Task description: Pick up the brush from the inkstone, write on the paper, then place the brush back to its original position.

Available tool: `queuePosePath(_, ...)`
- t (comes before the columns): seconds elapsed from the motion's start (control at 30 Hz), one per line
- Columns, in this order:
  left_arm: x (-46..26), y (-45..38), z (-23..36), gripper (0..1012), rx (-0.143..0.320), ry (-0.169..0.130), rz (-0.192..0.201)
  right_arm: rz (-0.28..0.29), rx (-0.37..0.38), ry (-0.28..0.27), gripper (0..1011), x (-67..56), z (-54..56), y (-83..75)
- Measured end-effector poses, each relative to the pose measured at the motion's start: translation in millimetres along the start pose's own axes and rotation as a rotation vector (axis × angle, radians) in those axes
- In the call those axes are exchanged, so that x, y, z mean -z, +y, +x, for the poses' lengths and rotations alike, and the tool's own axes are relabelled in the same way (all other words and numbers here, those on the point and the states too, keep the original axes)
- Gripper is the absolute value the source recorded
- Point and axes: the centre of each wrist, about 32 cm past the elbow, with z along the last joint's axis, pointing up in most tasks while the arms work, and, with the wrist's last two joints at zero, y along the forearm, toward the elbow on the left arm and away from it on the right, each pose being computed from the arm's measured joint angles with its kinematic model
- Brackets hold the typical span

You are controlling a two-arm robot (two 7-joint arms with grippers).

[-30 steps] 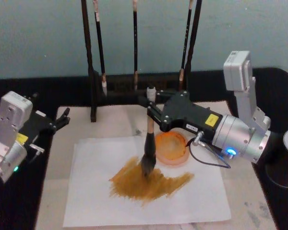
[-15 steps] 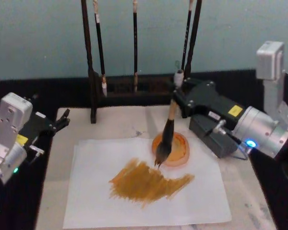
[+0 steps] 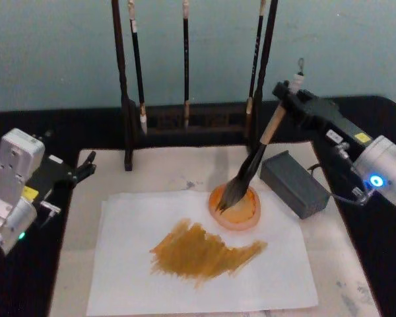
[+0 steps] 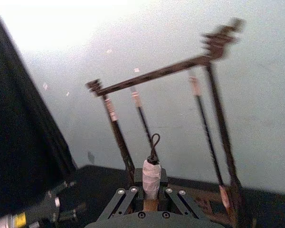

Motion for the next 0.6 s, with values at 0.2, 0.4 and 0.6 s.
queuePosePath(0.2, 0.0, 0.0, 0.0, 1010, 0.000, 0.000, 0.000, 0.034, 0.084, 0.318, 160, 9.4, 25.8, -8.7)
queuePosePath(0.4, 0.0, 0.0, 0.0, 1009, 0.000, 0.000, 0.000, 0.072, 0.165, 0.566, 160, 24.1, 47.5, -16.3)
queuePosePath(0.6, 0.0, 0.0, 0.0, 1010, 0.000, 0.000, 0.000, 0.087, 0.199, 0.668, 160, 36.3, 53.8, -19.5)
